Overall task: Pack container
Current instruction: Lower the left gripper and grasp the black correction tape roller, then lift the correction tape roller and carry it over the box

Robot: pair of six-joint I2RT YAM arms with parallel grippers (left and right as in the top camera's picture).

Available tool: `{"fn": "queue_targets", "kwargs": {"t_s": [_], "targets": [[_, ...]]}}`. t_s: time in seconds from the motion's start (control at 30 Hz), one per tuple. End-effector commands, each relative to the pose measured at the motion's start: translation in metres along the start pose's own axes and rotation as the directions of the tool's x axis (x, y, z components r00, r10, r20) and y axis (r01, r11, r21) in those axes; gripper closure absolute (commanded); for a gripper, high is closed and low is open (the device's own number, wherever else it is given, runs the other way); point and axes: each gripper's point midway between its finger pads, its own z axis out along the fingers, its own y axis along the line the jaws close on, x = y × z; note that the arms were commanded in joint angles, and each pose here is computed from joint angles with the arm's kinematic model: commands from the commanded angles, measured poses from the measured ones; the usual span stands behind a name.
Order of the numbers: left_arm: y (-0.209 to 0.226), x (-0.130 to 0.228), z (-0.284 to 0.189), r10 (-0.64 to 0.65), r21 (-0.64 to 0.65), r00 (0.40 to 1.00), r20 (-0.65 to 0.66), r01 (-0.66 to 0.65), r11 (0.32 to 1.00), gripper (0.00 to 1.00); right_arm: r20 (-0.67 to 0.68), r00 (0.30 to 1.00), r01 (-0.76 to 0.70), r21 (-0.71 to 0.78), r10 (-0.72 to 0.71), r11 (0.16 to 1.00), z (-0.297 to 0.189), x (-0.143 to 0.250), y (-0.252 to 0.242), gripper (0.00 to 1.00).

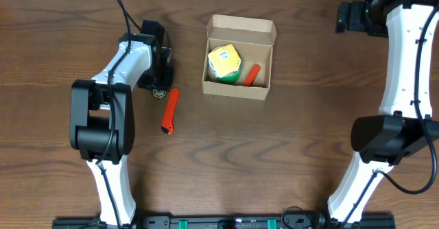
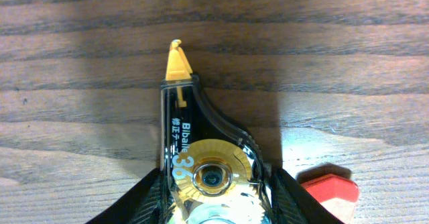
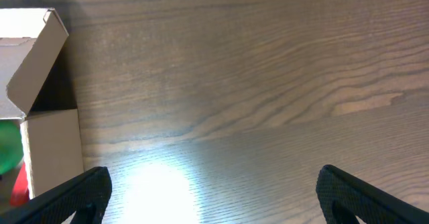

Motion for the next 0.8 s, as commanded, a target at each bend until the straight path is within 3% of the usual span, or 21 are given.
{"fn": "queue_targets", "kwargs": {"t_s": [0.0, 0.17, 0.4, 0.77], "targets": [[-0.005, 0.016, 0.029, -0.008, 0.019, 0.997, -0.083, 0.01, 1.0, 0.64, -0.007, 1.0, -0.007, -0.001, 0.007, 1.0, 0.003, 0.001, 0.001, 0.01], [-0.004, 0.014, 0.022, -0.046, 0.013, 0.995, -0.089, 0.047, 0.999, 0.94, -0.007, 1.0, -0.007, -0.001, 0.007, 1.0, 0.003, 0.001, 0.001, 0.01], [0.001, -0.008, -0.026, -0.095, -0.027, 0.993, -0.071, 0.094, 0.995, 0.94, -0.007, 1.0, -0.007, -0.001, 0.007, 1.0, 0.003, 0.001, 0.001, 0.01], [-0.01, -0.049, -0.143, -0.11, -0.015, 0.991, 0.08, 0.112, 0.994, 0.95, -0.007, 1.0, -0.007, 0.0, 0.007, 1.0, 0.003, 0.001, 0.001, 0.01]]}}
